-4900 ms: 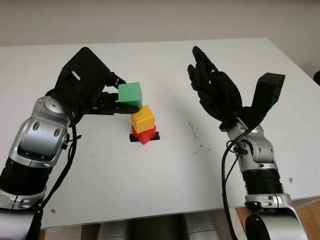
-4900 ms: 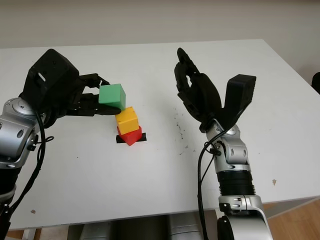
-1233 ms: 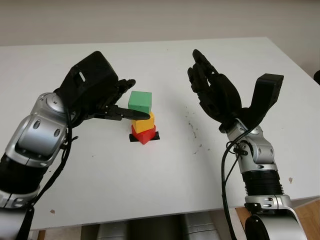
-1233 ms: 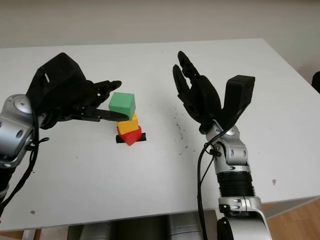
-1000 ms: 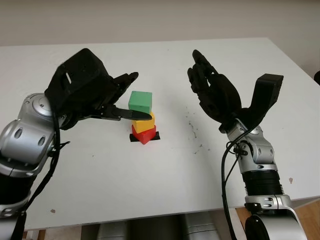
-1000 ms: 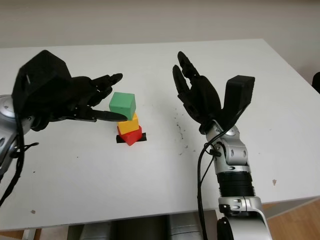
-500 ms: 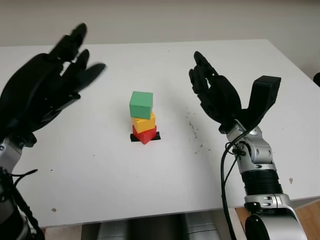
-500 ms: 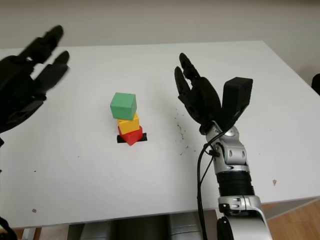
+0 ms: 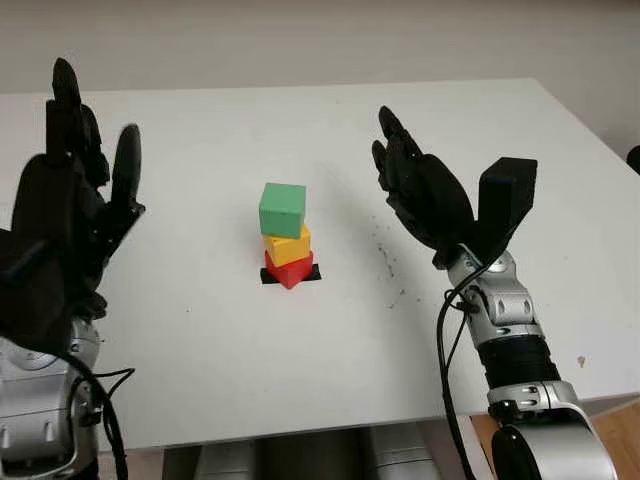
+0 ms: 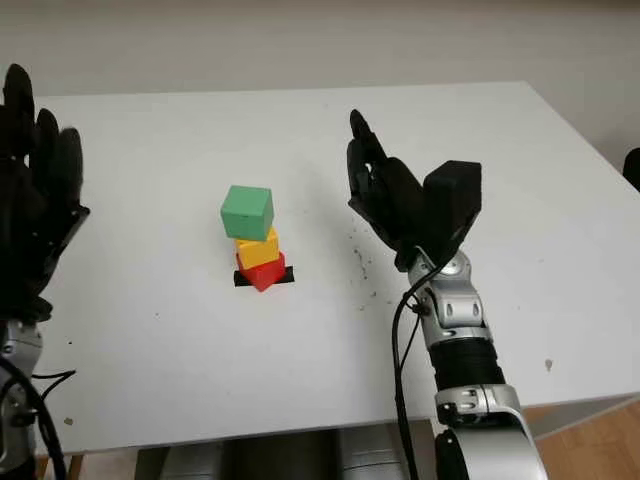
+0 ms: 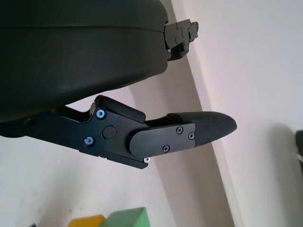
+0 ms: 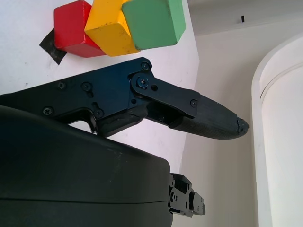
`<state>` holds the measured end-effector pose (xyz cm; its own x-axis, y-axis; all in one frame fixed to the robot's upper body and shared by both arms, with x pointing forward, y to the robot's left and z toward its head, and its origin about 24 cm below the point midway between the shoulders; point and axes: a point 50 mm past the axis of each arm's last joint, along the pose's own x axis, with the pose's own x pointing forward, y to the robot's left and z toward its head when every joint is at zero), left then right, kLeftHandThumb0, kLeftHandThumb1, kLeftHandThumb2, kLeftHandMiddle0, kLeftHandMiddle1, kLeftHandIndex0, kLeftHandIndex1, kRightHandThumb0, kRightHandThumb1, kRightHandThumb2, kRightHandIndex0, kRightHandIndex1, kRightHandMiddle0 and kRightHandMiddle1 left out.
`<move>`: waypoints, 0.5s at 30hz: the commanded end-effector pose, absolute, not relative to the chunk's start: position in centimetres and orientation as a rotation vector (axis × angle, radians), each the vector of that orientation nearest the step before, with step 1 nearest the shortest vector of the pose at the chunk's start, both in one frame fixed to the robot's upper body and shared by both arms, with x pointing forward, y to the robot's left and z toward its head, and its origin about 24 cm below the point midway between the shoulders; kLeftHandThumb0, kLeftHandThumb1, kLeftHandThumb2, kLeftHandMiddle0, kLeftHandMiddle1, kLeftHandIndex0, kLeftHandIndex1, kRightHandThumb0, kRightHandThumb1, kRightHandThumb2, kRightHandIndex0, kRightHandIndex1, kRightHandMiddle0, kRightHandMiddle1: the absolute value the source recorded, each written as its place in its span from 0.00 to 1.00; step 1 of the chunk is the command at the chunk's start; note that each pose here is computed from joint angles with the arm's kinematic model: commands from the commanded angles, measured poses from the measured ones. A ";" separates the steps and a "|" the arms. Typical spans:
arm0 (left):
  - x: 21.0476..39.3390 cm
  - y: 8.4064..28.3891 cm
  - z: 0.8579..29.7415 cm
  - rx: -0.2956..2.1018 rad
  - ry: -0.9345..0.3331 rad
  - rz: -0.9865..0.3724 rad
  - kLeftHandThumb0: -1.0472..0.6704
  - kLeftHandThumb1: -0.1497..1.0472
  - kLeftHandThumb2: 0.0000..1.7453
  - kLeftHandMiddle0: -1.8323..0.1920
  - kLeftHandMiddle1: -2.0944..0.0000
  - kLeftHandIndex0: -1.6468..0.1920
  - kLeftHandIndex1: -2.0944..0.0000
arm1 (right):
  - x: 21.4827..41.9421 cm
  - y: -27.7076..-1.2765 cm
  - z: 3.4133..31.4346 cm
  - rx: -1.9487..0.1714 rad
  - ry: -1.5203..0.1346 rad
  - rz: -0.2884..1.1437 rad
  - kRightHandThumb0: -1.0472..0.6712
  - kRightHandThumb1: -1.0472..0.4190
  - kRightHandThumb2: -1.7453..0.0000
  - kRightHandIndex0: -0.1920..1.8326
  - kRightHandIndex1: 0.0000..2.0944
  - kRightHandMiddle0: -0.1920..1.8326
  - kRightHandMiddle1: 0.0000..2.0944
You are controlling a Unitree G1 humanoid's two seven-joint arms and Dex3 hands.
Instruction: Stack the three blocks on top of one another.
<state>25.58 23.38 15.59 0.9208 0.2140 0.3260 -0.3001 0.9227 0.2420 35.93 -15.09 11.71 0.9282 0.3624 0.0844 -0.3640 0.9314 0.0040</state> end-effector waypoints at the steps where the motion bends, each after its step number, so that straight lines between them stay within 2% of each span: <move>1: 26.1 23.3 13.8 0.270 -0.260 0.269 0.18 1.00 0.38 1.00 1.00 1.00 1.00 | 36.3 -14.8 12.4 0.017 -0.117 0.372 0.10 0.00 0.53 0.00 0.00 0.00 0.00; 7: 27.1 22.8 10.6 0.187 -0.219 0.232 0.20 1.00 0.42 1.00 1.00 1.00 1.00 | 36.2 -14.9 11.4 0.022 -0.101 0.347 0.10 0.00 0.52 0.00 0.00 0.00 0.00; 15: 26.8 22.3 9.6 0.105 -0.220 0.193 0.18 1.00 0.42 1.00 1.00 1.00 1.00 | 36.2 -15.2 10.9 0.042 -0.104 0.322 0.11 0.00 0.53 0.00 0.00 0.00 0.00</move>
